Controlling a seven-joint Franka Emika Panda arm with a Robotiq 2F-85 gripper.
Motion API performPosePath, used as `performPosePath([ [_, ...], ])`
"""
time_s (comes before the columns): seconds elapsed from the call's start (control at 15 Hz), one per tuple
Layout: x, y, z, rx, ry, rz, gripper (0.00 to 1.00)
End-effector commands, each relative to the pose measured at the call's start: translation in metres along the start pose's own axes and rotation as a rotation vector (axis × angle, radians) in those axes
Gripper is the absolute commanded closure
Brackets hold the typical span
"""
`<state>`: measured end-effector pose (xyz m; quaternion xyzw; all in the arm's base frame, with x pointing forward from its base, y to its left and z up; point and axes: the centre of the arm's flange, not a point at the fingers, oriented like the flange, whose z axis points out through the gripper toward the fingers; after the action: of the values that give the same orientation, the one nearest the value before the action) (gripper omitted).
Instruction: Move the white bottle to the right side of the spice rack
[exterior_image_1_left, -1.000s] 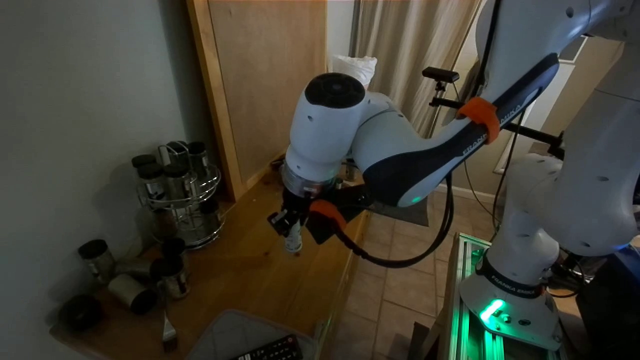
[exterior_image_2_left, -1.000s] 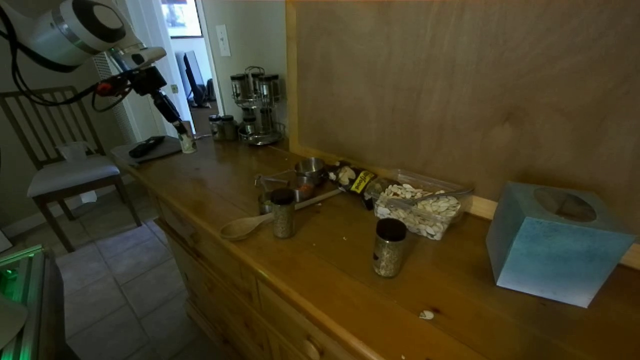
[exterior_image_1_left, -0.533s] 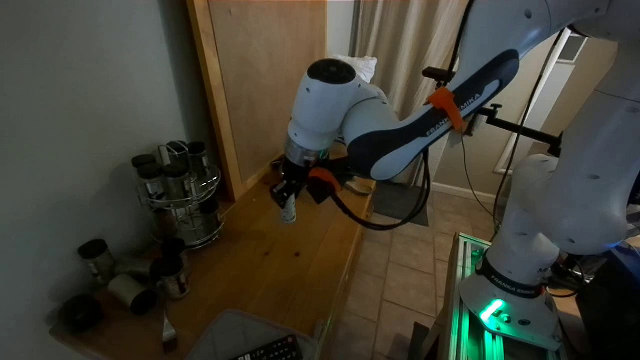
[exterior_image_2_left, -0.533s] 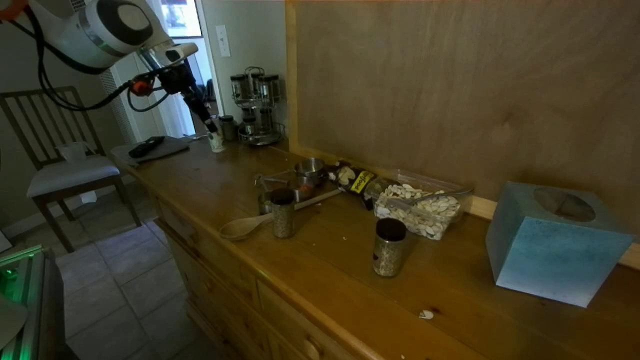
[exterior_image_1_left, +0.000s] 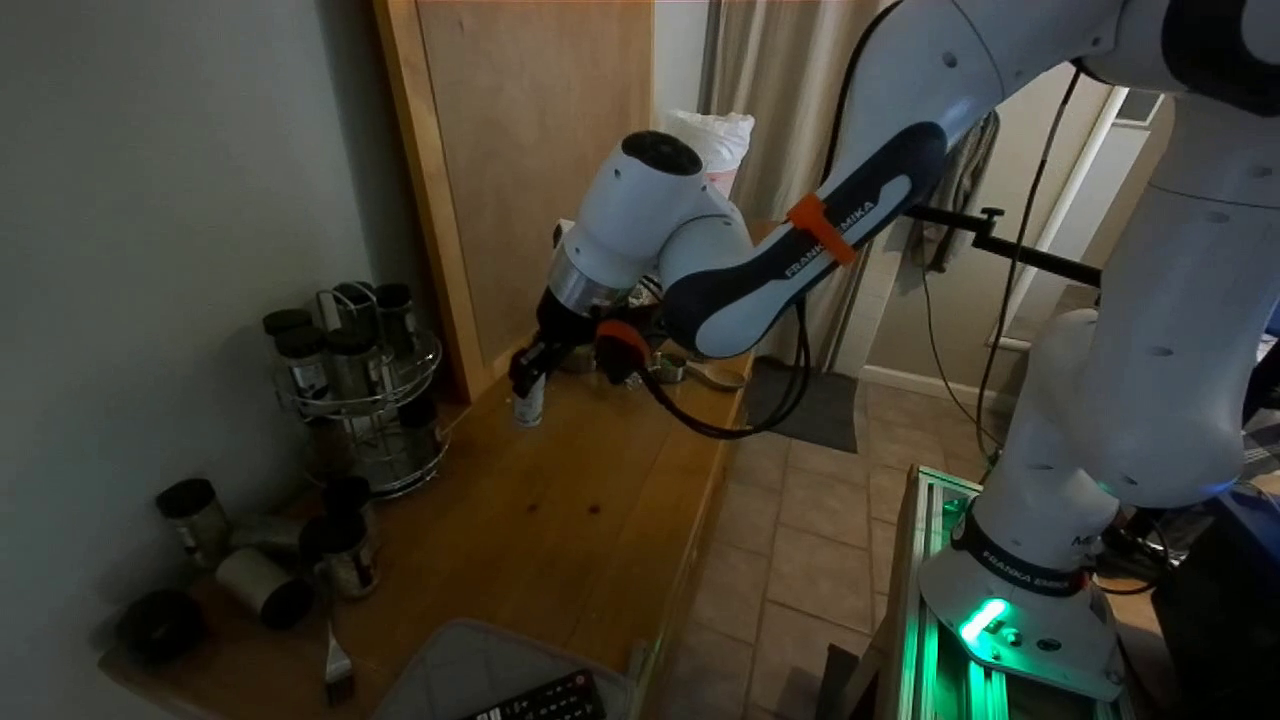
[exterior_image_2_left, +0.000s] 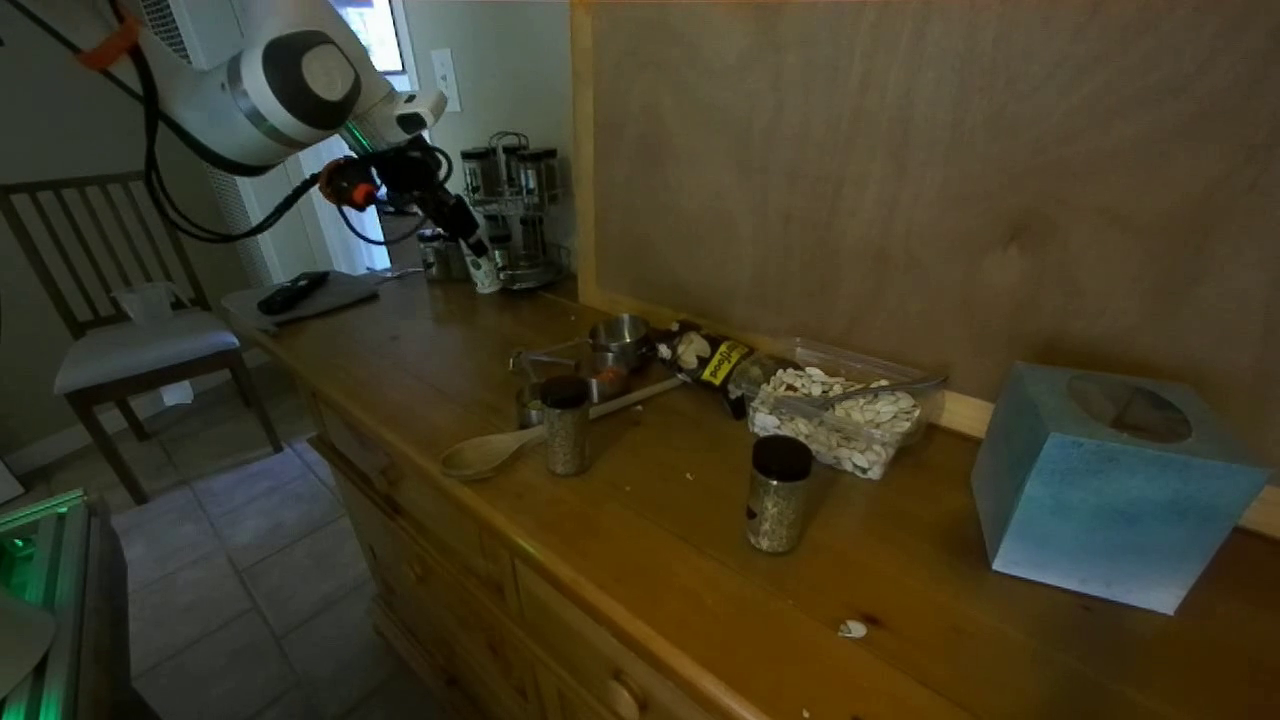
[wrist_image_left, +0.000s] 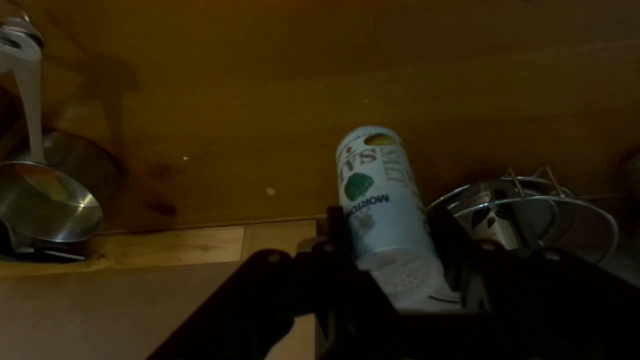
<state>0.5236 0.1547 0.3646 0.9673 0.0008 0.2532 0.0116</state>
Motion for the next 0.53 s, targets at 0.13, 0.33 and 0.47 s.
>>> performPosePath([
  [0.13,0.034,0.014,0.034,0.041,0.023,-0.082,0.80],
  [0.33,0.048,0.024,0.044,0.064,0.001,-0.111,0.80],
  [0.47,0.031,0.020,0.040,0.035,-0.005,-0.091,0.55],
])
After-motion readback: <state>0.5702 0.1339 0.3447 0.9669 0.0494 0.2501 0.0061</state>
